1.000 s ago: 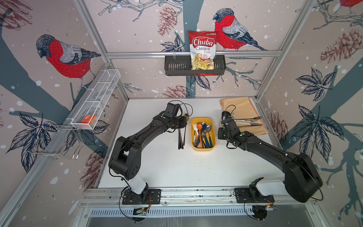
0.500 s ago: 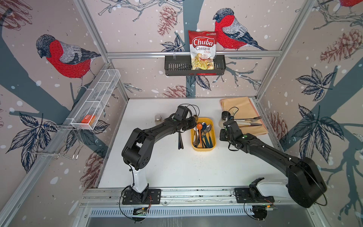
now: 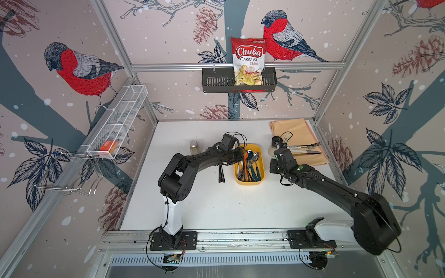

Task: Put the spoon into the storage box
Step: Place the spoon in the storage box.

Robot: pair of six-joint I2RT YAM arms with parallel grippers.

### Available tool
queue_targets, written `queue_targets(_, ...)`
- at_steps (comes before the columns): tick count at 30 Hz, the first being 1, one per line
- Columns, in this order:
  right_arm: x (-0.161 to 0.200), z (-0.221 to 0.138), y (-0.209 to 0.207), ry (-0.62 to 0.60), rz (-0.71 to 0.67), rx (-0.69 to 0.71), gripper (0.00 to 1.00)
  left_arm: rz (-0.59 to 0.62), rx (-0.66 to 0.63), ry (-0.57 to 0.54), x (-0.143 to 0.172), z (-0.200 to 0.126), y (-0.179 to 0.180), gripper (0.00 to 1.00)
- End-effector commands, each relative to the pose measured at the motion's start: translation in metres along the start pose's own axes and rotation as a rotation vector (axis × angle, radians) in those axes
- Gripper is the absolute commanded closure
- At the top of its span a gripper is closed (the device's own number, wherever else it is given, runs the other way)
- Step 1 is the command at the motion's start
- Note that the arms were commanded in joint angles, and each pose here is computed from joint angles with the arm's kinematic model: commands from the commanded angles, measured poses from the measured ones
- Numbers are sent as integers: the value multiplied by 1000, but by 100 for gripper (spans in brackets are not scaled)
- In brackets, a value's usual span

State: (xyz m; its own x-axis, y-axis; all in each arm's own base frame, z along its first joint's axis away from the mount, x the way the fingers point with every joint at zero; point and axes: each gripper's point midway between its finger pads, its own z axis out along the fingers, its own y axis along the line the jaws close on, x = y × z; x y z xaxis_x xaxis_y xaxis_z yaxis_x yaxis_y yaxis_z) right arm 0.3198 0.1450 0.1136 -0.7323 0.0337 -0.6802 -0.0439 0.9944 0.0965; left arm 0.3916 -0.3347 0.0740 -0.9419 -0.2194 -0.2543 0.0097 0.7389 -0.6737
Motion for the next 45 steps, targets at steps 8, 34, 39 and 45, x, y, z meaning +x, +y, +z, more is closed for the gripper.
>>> queue_targets(8, -3, -2, 0, -20, 26, -4, 55, -27, -3, 35, 4, 7, 2, 99)
queue_targets(34, -8, 5, 6, -15, 9, -12, 55, 262, -177, -186, -38, -72, -36, 66)
queue_targets(39, -8, 8, 8, -8, 2, -15, 55, 294, -306, -251, -40, -104, -15, 66)
queue_targets(45, -9, 11, 12, 0, -7, -24, 55, 247, -392, -242, -32, -112, 29, 65)
